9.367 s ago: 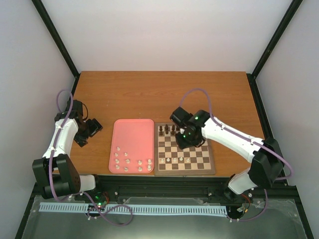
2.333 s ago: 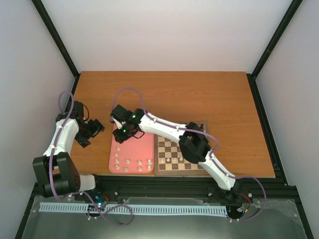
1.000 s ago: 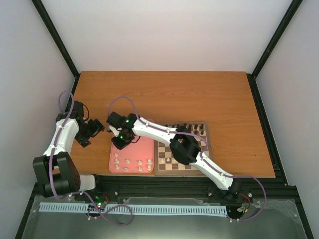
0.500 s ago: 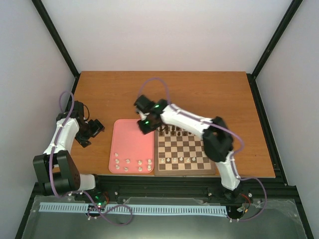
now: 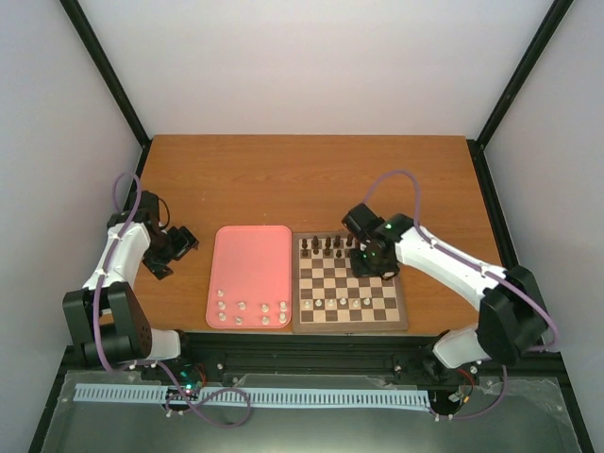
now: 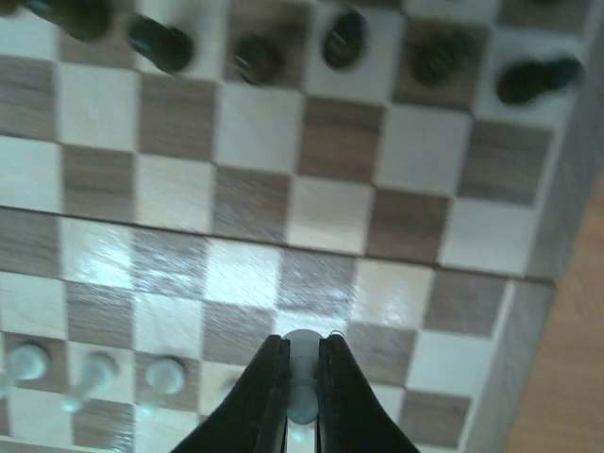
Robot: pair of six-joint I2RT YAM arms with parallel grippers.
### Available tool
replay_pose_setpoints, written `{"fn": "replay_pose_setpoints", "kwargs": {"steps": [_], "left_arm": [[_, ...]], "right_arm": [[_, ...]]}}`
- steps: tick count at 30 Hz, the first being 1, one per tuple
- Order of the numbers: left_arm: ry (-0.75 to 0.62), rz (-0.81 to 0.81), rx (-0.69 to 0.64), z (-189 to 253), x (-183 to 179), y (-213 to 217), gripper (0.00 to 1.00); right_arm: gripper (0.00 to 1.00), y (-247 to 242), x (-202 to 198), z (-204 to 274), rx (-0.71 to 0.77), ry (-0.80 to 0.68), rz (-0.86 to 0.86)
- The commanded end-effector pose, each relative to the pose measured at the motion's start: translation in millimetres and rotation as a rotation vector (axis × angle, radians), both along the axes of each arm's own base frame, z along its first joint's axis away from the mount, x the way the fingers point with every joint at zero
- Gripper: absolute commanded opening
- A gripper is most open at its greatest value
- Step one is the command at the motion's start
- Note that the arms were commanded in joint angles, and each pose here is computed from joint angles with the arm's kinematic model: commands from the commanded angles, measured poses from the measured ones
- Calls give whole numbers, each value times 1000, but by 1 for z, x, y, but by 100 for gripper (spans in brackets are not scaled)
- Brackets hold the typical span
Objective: Set up the chess pieces on the board
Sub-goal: Place the chess piece on the chessboard.
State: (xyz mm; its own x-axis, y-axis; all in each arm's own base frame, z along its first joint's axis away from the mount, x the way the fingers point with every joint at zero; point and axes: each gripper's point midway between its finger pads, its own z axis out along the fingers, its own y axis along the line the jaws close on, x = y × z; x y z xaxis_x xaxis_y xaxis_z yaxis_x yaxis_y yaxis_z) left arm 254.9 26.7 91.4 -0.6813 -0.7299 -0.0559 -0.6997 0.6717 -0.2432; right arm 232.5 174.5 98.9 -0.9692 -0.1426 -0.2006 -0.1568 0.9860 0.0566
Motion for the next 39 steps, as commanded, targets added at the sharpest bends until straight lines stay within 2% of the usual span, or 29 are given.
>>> {"fn": "replay_pose_setpoints", "kwargs": {"steps": [1,13,28,39], "left_arm": [[-35,17,-7,8,11,2,100],[-29,14,-14,7,10,1,100],[-28,15,-7,7,10,2,100],[-22,12,-10,6,10,1,100]], "right_arm": [[3,-36,-17,-1,-40,-8,-144],[3,-54,-54,-26,-32,100,-200],[3,-43,-72,-49,0,173,-173],[3,-47,-66,-55,-33,155,-179]]}}
